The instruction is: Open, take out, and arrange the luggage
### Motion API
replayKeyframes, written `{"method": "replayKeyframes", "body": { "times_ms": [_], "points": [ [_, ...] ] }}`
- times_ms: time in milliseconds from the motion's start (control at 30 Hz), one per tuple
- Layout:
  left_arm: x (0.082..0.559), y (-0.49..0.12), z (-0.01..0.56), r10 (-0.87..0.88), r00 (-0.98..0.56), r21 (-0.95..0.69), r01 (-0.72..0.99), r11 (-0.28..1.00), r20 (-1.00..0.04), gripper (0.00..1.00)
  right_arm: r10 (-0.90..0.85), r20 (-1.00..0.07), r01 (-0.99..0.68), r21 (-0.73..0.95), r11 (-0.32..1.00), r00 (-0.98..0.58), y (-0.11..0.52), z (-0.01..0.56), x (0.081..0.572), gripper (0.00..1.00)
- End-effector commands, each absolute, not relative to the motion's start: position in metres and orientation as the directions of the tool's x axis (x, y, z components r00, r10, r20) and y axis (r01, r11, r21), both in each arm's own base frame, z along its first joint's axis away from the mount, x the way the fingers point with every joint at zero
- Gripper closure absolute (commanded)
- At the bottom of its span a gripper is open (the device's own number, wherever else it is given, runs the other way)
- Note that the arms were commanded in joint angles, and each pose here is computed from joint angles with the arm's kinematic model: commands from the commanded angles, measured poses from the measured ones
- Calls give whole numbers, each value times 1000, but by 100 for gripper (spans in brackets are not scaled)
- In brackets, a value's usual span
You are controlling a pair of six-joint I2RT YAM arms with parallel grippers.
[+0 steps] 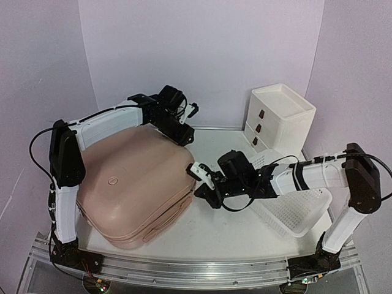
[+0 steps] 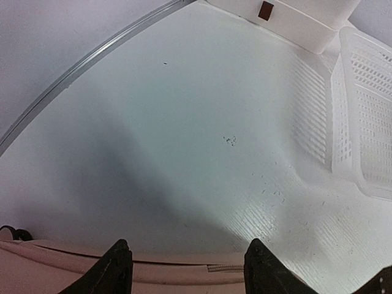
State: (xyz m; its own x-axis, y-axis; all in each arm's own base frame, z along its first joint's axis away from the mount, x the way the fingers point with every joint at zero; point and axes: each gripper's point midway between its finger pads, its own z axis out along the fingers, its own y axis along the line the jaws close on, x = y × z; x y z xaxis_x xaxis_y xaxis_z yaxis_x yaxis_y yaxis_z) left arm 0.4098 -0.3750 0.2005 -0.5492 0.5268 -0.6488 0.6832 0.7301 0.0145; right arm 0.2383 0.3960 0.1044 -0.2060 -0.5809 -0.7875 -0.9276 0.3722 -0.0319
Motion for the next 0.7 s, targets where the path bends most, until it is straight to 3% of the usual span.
{"method": "replayKeyframes", "body": {
  "times_ms": [0,200,667],
  "points": [
    [373,-347,186,601,-597,-8,713,701,-532,38,-497,-848,-887,-75,455,-183,368,161,286,100],
    [364,-350,185,582,-613,-58,714,698,-534,42,-504,-853,-893,-114,435,-137,361,165,333,100],
    [347,-354,178,556,-635,-147,719,679,-536,47,-493,-868,-948,-204,245,59,384,162,399,100]
  ]
}}
